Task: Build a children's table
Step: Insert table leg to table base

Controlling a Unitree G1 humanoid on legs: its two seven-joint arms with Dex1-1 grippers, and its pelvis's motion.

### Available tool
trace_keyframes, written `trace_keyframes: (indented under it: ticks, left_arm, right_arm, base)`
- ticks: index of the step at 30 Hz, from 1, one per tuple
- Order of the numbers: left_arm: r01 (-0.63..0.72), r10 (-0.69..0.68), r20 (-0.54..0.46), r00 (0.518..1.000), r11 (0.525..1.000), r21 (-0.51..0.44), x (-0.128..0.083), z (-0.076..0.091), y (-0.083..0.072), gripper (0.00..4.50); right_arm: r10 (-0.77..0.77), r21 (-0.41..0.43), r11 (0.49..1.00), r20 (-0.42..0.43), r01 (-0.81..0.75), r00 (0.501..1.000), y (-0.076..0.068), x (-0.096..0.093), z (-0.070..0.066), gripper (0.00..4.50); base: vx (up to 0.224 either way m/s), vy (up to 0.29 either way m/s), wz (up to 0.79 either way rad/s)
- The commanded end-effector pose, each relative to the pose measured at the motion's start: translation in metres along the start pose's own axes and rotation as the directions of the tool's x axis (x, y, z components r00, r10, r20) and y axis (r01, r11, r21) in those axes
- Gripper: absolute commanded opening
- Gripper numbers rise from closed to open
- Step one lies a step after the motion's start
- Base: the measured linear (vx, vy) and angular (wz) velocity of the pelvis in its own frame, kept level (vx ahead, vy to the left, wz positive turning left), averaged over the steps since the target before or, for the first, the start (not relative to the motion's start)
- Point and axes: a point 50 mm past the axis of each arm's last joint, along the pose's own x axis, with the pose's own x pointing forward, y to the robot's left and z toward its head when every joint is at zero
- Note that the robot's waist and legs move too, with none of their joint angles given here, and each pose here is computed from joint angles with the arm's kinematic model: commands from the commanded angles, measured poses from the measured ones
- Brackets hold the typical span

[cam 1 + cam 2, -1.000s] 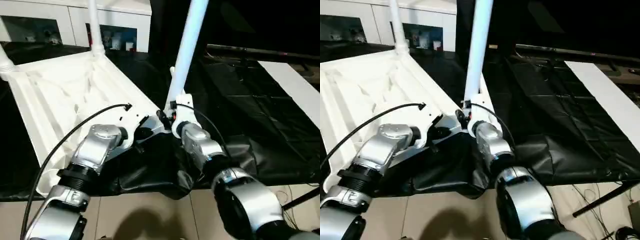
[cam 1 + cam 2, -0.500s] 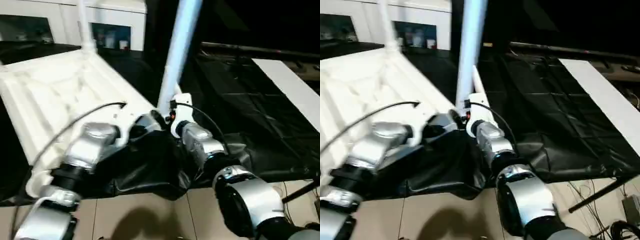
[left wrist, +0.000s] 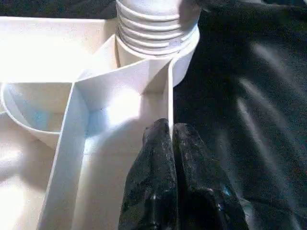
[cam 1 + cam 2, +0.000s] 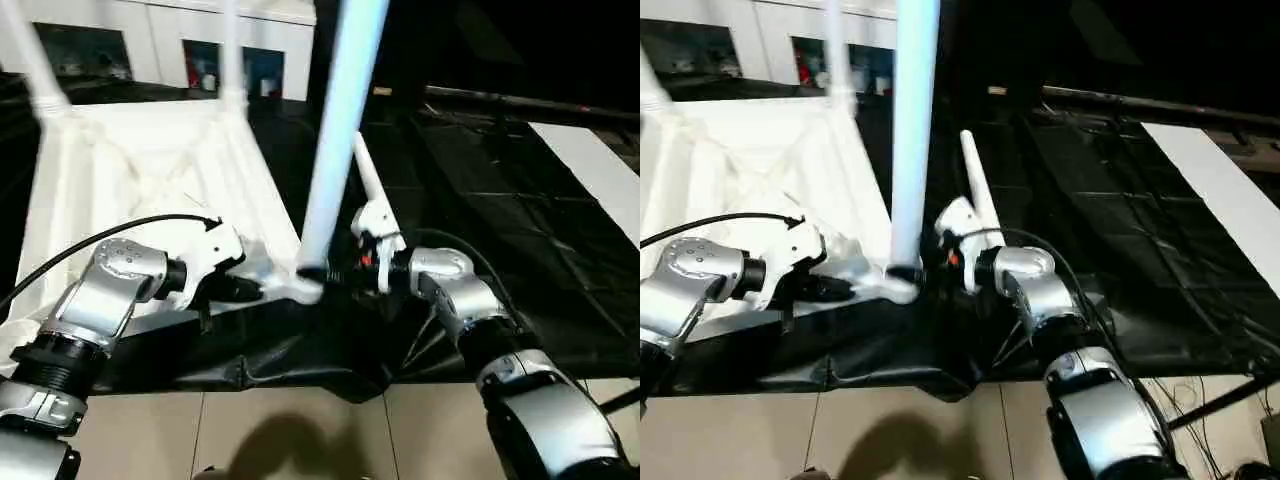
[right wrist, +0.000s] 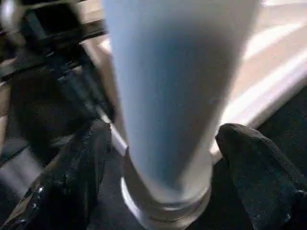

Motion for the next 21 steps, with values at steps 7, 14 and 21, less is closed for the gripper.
trace_keyframes:
  ticks: [7,14,21]
  left_arm:
    - [0.089,-0.089,-0.001,0.996,0.996,0.031,0.006,0.004,-0.005,0.0]
    - [0.103,-0.103,0.004,0.995,0.994,0.031,0.006,0.005,-0.004,0.0]
    - [0.112,-0.112,-0.007,0.994,0.993,0.028,0.005,0.002,-0.006,0.0]
  right_arm:
    - [0.042,-0.024,0.999,-0.051,-0.044,0.998,0.003,-0.003,-0.004,3.67]
    - [0.016,-0.011,1.0,-0.064,-0.017,0.998,0.003,-0.001,-0.007,3.06]
    - [0.005,0.006,1.0,-0.065,-0.004,0.998,0.004,0.001,-0.011,2.63]
  base:
    - [0.0,0.0,0.0]
    - [0.0,0.0,0.0]
    - [0.0,0.0,0.0]
